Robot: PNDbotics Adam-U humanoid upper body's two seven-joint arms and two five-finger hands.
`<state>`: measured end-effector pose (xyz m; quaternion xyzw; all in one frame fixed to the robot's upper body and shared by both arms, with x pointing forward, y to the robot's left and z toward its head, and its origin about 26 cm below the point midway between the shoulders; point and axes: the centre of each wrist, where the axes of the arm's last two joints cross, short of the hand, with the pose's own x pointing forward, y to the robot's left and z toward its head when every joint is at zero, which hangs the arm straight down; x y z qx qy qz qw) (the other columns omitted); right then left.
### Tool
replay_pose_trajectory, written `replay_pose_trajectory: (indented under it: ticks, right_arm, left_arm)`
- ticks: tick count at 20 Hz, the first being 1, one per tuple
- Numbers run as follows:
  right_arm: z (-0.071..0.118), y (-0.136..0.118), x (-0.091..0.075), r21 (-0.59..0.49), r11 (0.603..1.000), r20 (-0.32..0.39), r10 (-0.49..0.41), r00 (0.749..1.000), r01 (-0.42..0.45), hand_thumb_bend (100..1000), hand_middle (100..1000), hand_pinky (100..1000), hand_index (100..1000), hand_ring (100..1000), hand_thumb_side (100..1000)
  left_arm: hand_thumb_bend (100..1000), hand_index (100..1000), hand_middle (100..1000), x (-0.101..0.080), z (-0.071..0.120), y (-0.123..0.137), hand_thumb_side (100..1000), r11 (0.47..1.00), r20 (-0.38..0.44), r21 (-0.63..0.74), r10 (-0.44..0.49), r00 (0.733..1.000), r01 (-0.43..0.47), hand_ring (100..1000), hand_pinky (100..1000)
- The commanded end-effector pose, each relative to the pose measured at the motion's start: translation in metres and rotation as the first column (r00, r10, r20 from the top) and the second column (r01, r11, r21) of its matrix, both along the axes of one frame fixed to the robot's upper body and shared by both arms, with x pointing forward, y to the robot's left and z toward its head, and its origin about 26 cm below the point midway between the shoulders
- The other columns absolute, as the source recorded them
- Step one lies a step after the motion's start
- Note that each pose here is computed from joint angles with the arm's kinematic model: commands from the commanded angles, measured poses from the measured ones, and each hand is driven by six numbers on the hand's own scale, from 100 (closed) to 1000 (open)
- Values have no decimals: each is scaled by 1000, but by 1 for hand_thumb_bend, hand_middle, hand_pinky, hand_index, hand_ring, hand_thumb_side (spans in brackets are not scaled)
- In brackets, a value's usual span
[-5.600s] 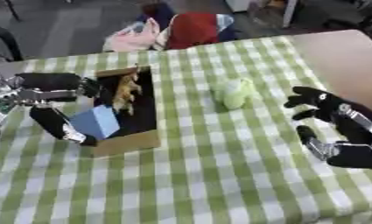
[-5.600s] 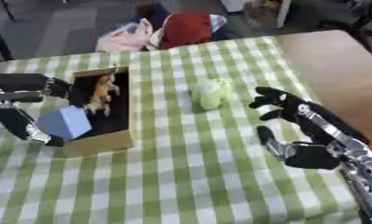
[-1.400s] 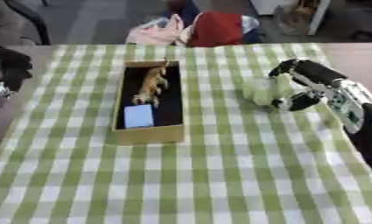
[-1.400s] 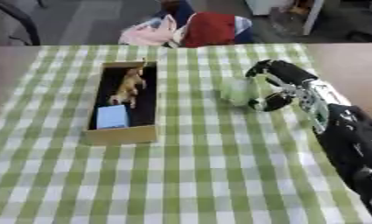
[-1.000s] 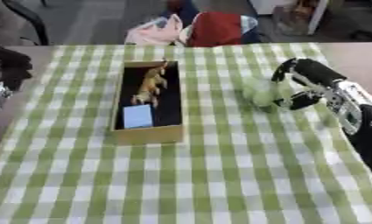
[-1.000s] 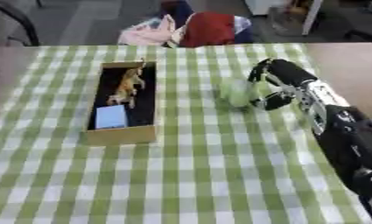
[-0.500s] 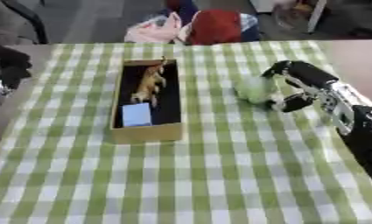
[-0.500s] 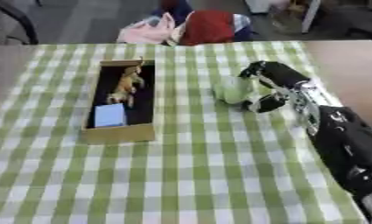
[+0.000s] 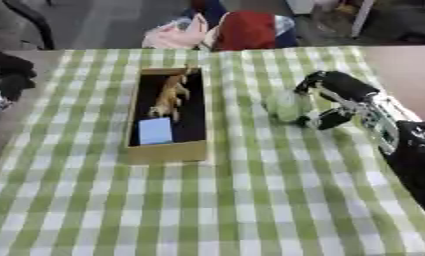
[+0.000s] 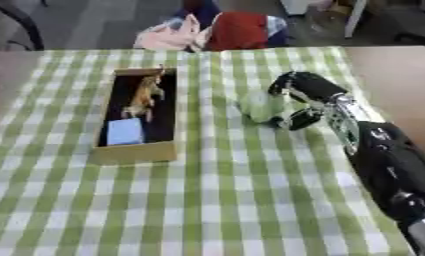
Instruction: Pick up objects on the table and place them in the box.
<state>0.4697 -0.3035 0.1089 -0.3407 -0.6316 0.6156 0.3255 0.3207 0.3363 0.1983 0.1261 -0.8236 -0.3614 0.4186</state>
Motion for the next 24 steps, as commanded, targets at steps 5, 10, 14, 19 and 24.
replay_pose_trajectory:
  ticks: [5, 10, 14, 19, 24]
  right_arm:
    - [11, 1, 2, 85, 995, 158, -57, 986, 44, 385, 306, 587, 492, 618, 100]
    - [10, -1, 2, 176, 982, 228, -105, 968, 64, 269, 193, 542, 386, 572, 100]
    - [16, -1, 2, 223, 973, 254, -108, 961, 51, 237, 183, 538, 360, 571, 100]
    - [31, 5, 2, 266, 964, 274, -86, 958, 10, 207, 177, 537, 350, 571, 100]
    - [58, 18, 2, 317, 947, 296, -43, 954, -55, 188, 175, 537, 347, 572, 100]
  left_arm:
    - [168, 750, 619, -2, 9, 0, 645, 1000, 27, 4, -12, 1000, 12, 630, 684]
    - [146, 751, 620, -2, 9, 0, 652, 1000, 26, 3, -11, 1000, 11, 631, 684]
    - [139, 751, 620, -3, 9, 1, 657, 1000, 27, 1, -7, 1000, 7, 631, 685]
    - [135, 751, 620, -3, 10, 1, 658, 1000, 26, 1, -6, 1000, 6, 631, 685]
    - [137, 751, 620, -3, 11, 1, 654, 1000, 31, 2, -6, 1000, 6, 631, 686]
